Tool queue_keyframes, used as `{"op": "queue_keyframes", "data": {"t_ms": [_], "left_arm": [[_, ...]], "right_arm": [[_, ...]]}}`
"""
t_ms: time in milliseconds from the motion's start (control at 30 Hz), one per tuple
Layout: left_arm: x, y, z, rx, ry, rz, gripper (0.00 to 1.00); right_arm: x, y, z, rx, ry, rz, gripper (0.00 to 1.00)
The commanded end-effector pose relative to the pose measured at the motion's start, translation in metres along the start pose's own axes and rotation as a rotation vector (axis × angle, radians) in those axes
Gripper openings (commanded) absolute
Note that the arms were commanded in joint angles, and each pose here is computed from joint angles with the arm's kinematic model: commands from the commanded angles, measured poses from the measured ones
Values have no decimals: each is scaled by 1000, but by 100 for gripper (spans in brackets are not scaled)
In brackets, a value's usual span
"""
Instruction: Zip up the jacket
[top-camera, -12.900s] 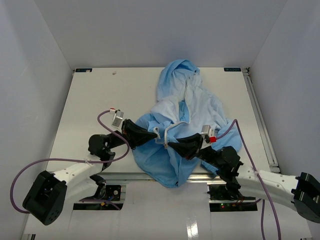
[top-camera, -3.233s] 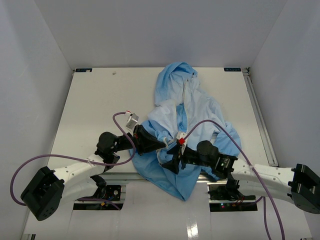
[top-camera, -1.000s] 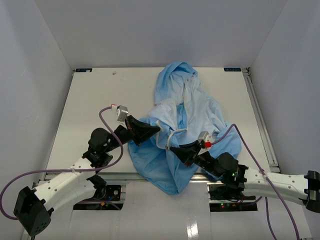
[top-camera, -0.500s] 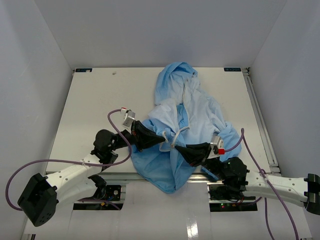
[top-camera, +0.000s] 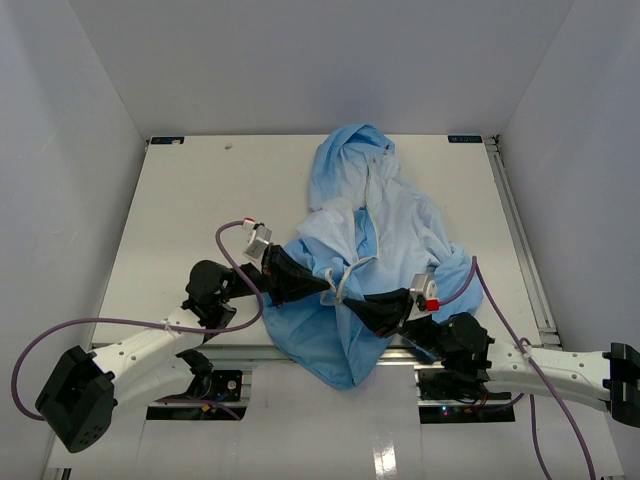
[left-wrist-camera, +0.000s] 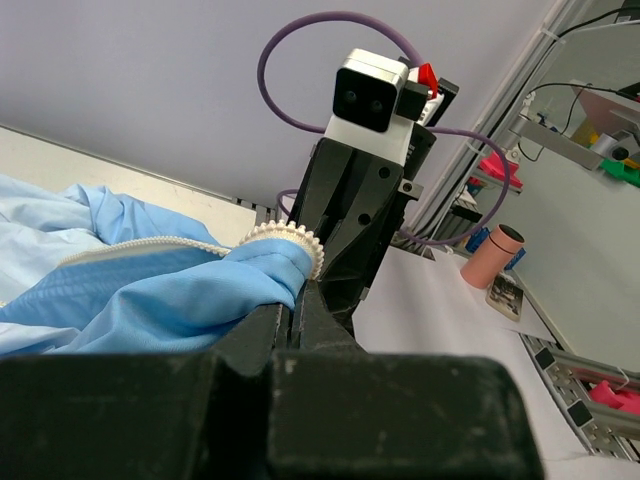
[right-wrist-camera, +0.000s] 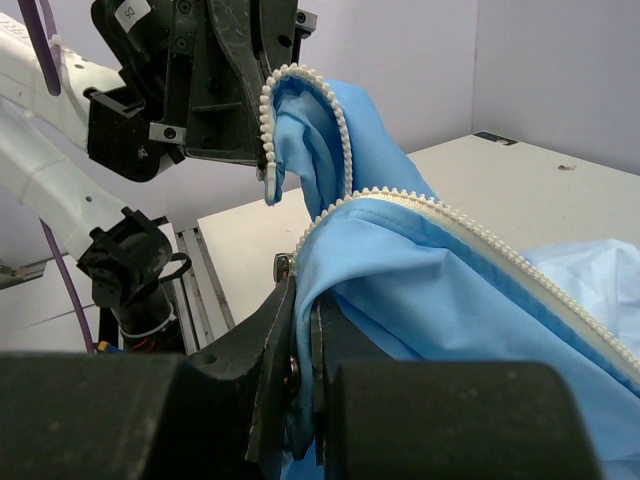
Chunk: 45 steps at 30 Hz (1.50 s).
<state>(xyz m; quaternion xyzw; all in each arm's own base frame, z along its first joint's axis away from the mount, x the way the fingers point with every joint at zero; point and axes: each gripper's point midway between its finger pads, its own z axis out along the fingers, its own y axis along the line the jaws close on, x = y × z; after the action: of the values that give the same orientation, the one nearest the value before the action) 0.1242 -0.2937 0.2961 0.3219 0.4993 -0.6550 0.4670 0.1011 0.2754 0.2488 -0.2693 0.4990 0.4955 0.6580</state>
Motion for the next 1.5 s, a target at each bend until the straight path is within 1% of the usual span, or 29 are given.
{"op": "queue_keyframes", "data": {"t_ms": [0, 333, 933, 1467], "left_arm": [[1, -8, -1, 53, 10, 35, 0], [10, -9, 0, 86, 44, 18, 0], [1, -9, 2, 73, 19, 38, 0], [2, -9, 4, 96, 9, 19, 0]], "right_arm": [[-52, 10, 7, -39, -166, 24, 8], [-58, 11, 3, -47, -183, 26, 8], [-54, 14, 3, -63, -163, 41, 8], [-50, 15, 2, -67, -146, 45, 8]]}}
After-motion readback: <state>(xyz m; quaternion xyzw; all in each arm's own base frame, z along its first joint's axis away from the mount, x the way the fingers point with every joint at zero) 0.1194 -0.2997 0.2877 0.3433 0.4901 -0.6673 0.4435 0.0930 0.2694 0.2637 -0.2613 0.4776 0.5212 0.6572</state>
